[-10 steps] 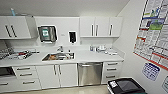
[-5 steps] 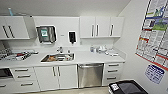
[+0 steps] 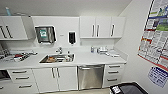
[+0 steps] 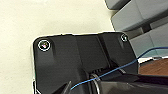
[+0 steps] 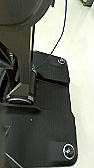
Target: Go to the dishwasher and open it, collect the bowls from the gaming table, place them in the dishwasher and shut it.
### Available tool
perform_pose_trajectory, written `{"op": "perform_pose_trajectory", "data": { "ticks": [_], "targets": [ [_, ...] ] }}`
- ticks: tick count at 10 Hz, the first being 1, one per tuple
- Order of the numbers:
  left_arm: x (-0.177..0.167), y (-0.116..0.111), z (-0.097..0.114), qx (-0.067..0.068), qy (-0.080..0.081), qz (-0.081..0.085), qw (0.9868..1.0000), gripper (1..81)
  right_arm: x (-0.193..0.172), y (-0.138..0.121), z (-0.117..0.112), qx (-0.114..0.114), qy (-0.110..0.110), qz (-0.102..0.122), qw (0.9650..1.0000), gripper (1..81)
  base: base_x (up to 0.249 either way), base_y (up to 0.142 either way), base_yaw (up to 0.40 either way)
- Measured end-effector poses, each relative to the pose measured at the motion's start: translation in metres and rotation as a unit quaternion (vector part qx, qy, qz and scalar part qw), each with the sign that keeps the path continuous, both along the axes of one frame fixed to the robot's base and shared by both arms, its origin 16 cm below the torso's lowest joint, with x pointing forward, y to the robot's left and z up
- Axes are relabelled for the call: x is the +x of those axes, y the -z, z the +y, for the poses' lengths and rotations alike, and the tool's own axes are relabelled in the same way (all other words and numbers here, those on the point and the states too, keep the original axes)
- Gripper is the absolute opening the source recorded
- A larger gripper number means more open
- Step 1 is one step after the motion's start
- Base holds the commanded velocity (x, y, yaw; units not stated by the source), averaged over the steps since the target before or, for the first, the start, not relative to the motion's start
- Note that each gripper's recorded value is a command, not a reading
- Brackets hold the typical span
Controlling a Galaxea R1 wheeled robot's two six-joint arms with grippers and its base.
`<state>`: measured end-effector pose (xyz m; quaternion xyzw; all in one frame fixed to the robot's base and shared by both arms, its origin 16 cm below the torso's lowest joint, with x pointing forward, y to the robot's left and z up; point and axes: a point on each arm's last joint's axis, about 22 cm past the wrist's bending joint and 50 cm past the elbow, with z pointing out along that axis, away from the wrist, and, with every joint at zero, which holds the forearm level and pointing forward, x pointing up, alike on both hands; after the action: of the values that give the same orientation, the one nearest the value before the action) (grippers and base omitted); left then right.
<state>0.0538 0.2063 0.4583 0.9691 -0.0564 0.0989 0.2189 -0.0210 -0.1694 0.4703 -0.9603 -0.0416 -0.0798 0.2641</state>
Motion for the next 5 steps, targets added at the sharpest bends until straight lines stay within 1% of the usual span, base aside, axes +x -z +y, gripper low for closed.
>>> {"op": "perform_pose_trajectory", "data": {
  "ticks": [5],
  "targets": [
    [0.0007, 0.0002, 0.001, 0.001, 0.0, -0.001, 1.0, 81.1, 0.0047, -0.0002, -0.0006, 0.0, 0.0, -0.003, 1.0, 81.1, 0.097, 0.0, 0.0]
  ]
}}
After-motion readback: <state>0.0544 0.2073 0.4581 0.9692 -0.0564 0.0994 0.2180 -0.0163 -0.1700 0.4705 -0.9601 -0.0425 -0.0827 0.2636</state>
